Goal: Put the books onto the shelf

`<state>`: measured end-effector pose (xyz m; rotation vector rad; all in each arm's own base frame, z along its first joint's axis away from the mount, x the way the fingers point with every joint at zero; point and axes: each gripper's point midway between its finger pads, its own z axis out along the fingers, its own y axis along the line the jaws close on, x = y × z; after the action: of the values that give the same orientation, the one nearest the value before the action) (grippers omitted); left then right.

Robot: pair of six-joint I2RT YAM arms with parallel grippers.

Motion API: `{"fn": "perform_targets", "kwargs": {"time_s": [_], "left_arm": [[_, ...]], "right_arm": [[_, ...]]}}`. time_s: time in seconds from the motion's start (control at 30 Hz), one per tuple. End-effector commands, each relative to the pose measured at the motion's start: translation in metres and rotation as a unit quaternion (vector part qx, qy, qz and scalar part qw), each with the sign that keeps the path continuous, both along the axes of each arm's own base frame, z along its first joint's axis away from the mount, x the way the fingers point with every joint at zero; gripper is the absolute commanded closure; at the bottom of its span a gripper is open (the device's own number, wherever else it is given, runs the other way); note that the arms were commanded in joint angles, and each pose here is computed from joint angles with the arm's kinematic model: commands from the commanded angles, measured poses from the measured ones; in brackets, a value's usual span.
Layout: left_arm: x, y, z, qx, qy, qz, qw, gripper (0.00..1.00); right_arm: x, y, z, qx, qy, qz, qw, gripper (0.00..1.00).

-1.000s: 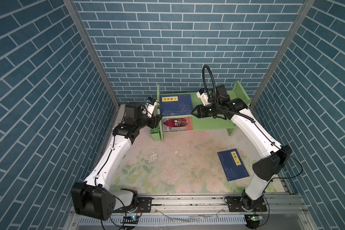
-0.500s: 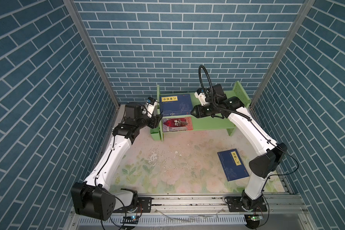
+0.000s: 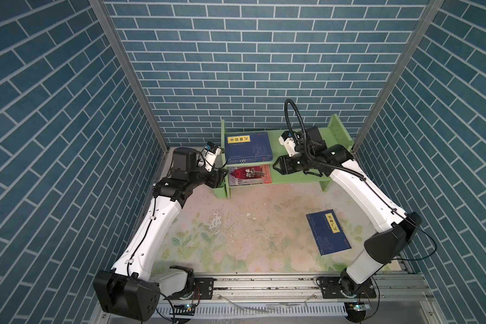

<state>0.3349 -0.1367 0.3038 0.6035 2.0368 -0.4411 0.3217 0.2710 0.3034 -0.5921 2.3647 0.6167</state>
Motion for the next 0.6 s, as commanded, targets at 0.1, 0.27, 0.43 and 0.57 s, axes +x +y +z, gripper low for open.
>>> {"fn": "perform_targets", "kwargs": {"time_s": [0.1, 0.27, 0.43, 0.57], "left_arm": [[-0.085, -0.039, 0.004, -0.098, 0.102, -0.148, 0.979, 0.31], [-0.104, -0.056, -0.003, -0.174, 0.166, -0.193, 0.951, 0.27], [-0.098, -0.062, -0.014, -0.215, 0.201, -0.185, 0.938, 0.25], [-0.096, -0.066, -0.028, -0.237, 0.239, -0.176, 0.925, 0.24]], "right_arm": [[-0.047, -0.061, -0.031, -0.002, -0.013, -0.087, 0.996, 0.44], [-0.069, -0.117, -0.101, -0.039, 0.026, -0.207, 0.977, 0.35], [-0.079, -0.177, -0.155, -0.025, 0.07, -0.327, 0.942, 0.17], [-0.084, -0.216, -0.178, -0.038, 0.085, -0.393, 0.915, 0.11]]}}
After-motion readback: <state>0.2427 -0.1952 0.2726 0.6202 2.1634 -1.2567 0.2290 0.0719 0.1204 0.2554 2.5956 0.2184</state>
